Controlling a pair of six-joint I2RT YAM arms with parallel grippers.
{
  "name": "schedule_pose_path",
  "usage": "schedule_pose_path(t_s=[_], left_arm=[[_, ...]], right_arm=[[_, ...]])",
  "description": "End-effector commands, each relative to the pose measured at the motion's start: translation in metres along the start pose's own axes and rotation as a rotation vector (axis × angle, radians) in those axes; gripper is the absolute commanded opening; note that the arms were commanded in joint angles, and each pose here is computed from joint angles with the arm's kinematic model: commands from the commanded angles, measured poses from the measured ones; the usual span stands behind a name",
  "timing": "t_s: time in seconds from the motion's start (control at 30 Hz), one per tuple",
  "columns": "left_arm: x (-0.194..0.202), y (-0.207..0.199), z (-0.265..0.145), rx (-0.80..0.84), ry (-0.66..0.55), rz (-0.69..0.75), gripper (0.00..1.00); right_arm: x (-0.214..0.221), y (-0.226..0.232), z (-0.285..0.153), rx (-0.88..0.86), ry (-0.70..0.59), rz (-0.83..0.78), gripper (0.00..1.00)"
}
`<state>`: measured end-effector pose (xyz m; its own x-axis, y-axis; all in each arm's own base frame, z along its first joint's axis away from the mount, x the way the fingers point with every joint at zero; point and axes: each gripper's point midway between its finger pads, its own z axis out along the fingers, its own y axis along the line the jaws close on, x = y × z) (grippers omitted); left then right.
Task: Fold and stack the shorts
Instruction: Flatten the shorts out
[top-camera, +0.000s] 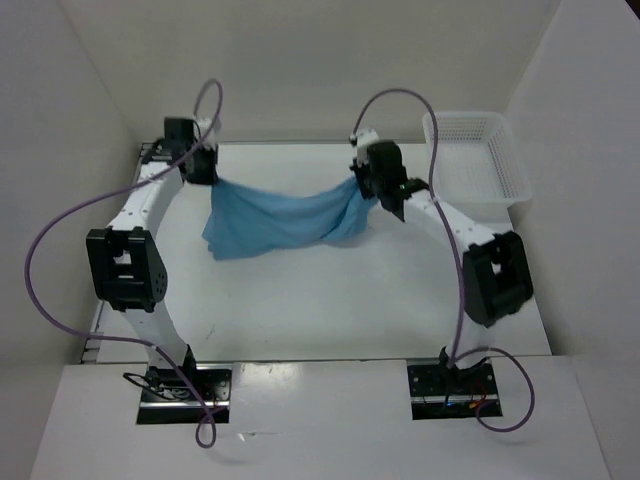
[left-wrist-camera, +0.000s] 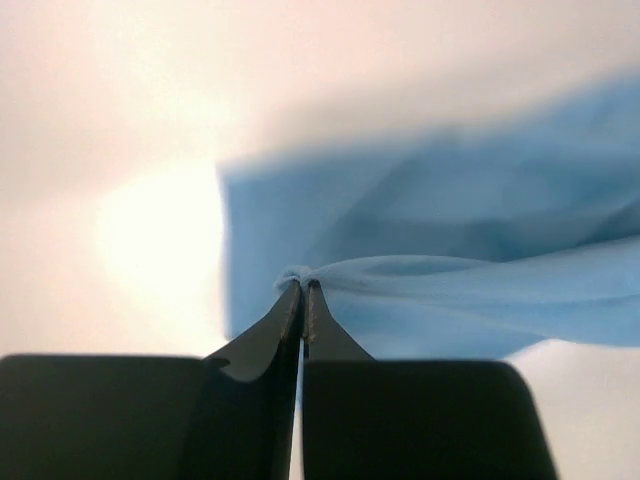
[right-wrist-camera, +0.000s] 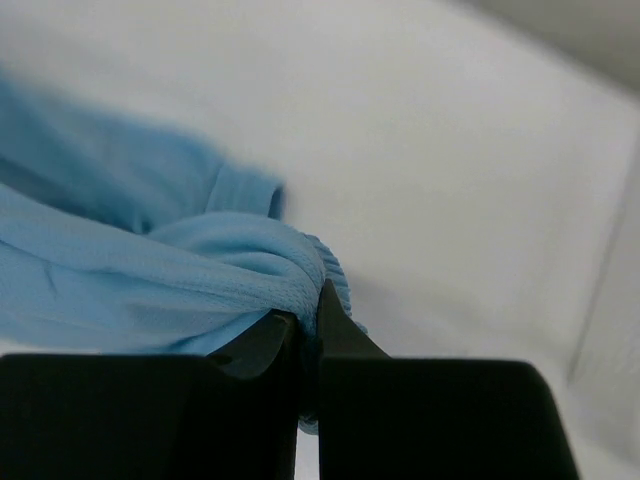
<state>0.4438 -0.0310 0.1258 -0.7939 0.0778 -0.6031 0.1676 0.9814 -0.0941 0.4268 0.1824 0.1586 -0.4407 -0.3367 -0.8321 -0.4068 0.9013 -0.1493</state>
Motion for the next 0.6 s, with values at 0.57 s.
schedule_pose_path(t_s=[0.57], left_arm=[[-0.082, 0.022, -0.157, -0.116, -0.366, -0.001, 0.0]], right_arm=[[-0.097, -0.014, -0.084, 0.08, -0.242, -0.195, 0.0]])
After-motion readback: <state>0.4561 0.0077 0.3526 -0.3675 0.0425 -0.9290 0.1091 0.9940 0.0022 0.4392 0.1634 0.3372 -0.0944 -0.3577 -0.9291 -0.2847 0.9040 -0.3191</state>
